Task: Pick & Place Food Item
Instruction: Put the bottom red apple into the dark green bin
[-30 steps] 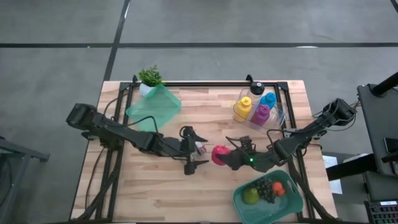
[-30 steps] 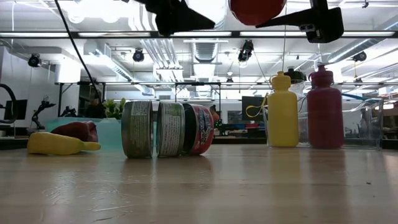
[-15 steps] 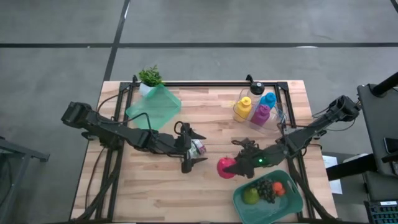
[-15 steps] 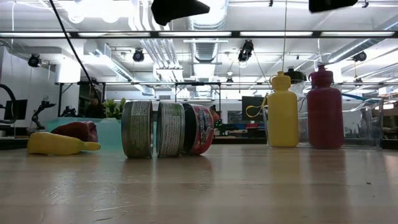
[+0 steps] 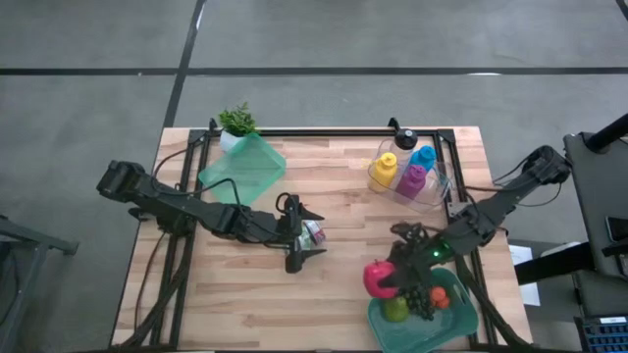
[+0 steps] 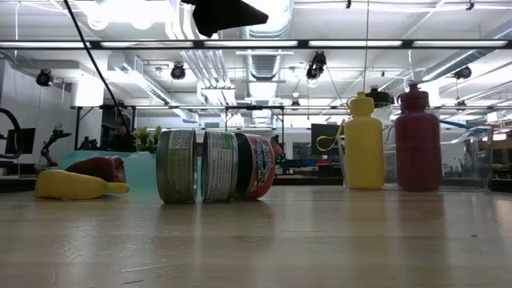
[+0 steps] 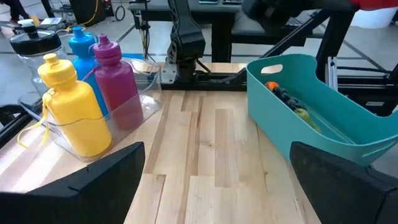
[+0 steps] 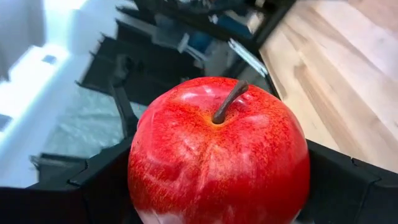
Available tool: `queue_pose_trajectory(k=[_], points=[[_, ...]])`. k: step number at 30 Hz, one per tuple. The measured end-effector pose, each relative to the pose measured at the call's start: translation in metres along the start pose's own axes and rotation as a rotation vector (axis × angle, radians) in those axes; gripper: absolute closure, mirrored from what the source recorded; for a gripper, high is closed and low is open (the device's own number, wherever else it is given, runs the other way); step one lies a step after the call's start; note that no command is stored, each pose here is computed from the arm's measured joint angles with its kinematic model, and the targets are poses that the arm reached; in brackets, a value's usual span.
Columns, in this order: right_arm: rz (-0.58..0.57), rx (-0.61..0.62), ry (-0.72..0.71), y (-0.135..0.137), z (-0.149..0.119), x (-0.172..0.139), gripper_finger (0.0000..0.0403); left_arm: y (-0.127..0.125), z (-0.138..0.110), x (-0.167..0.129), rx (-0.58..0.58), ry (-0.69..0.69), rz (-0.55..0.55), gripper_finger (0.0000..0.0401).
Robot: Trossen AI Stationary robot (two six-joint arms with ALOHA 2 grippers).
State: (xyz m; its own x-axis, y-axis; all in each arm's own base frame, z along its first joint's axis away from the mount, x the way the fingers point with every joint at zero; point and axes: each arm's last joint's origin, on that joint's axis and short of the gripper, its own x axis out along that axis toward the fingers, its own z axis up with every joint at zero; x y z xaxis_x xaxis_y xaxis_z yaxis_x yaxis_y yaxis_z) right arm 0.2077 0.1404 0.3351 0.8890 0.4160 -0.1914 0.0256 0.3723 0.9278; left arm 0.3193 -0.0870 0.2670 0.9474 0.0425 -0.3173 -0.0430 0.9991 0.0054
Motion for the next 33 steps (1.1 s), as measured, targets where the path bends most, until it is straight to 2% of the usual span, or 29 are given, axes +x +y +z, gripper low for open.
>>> queue_pose_trajectory(k=[5, 13, 19, 24, 28, 33], points=[[-0.124, -0.025, 0.087, 0.02, -0.005, -0.01, 0.0035, 0.0, 0.0, 0.0, 0.0, -0.001, 0.0, 0.0001], [-0.393, 0.007, 0.197, 0.041, -0.015, -0.019, 0.0035, 0.0, 0.0, 0.0, 0.001, 0.004, 0.0, 0.0001], [-0.476, 0.027, 0.242, 0.047, -0.031, -0.003, 0.0035, 0.0, -0.001, 0.0, 0.002, 0.007, 0.0, 0.0001], [-0.619, 0.082, 0.272, 0.036, -0.051, 0.008, 0.0035, 0.0, -0.001, 0.0, 0.002, 0.007, 0.001, 0.0001], [-0.762, 0.194, 0.304, 0.026, -0.065, 0.011, 0.0035, 0.0, -0.001, 0.0, 0.002, 0.007, 0.001, 0.0001], [-0.938, 0.251, 0.38, 0.011, -0.085, 0.016, 0.0035, 0.0, -0.001, 0.0, 0.002, 0.007, 0.001, 0.0001]])
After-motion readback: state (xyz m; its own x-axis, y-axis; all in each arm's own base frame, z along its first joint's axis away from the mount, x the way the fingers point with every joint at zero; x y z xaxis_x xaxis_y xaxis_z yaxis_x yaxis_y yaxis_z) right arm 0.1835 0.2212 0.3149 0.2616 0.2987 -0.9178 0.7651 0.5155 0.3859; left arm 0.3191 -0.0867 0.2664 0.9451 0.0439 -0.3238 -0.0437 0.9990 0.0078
